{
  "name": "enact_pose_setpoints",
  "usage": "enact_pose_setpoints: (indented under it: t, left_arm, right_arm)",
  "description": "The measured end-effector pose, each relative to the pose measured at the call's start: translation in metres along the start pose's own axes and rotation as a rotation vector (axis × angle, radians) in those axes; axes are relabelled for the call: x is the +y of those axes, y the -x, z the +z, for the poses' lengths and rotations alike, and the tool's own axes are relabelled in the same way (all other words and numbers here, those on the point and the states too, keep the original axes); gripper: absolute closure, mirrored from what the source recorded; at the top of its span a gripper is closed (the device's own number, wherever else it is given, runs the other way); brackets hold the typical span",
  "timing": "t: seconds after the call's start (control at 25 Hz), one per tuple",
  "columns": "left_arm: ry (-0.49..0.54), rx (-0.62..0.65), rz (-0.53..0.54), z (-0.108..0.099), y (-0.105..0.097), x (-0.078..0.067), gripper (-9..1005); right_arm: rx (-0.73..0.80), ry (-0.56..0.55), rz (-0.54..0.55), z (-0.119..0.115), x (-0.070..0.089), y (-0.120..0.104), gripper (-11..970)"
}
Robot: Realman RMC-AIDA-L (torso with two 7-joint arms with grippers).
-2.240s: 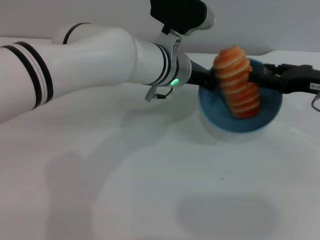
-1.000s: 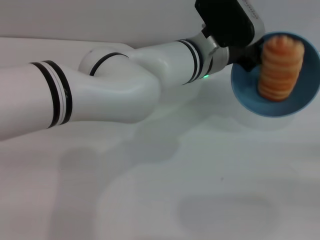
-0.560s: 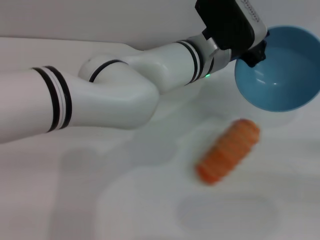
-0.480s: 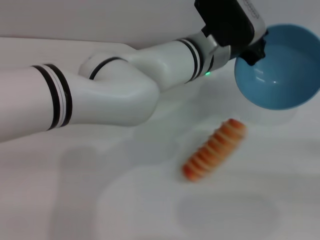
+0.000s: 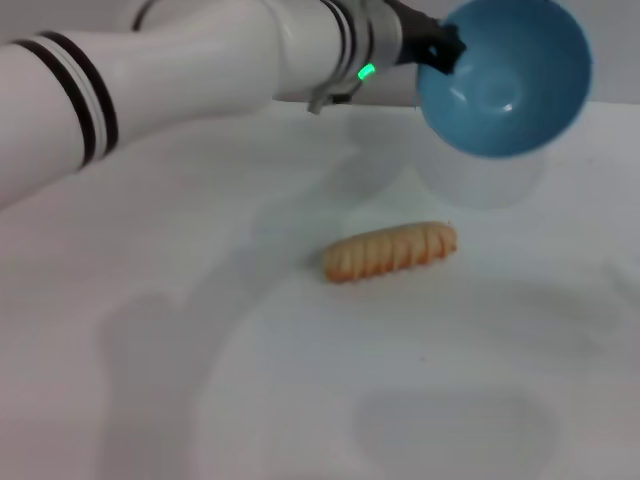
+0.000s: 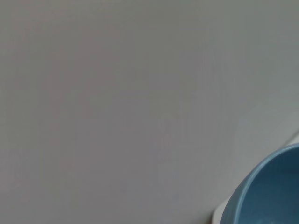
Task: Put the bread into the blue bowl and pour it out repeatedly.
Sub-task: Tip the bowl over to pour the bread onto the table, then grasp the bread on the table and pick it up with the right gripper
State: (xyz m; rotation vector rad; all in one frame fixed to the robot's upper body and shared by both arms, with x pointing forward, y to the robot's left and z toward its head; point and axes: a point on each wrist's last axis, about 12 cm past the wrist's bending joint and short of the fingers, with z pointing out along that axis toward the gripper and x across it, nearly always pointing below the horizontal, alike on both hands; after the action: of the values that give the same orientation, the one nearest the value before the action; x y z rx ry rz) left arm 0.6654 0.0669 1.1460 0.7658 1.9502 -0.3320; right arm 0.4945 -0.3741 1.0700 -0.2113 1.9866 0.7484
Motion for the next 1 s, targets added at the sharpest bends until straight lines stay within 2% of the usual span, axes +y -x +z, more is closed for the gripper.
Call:
enact_pose_setpoints:
  t: [0.32, 0.48, 0.68, 0.84, 1.0]
  left_arm:
    - [0.082, -0.056, -0.136, -0.006, 0.002, 0.029, 998]
    - [0.116, -0.068, -0.187, -0.009, -0.001, 0.041, 998]
    - [0.143, -0.061, -0.233, -0.014, -0.014, 0.052, 998]
    - [0.150, -0.058, -0.244, -0.016, -0.019, 0.054, 998]
    - [0.143, -0.053, -0.241, -0.016, -0.020, 0.051, 998]
  right_arm:
    - [0.174, 0.099, -0.105, 0.064, 0.020, 0.019, 319]
    - [0.195, 0.072, -0.060, 0.093, 0.024, 0.028, 326]
    - [0.225, 0.027, 0.032, 0.115, 0.026, 0.035, 335]
    - [0.258, 0.026, 0.069, 0.133, 0.033, 0.032, 341]
    - [0.314, 0.021, 0.107, 0.152, 0.041, 0.021, 348]
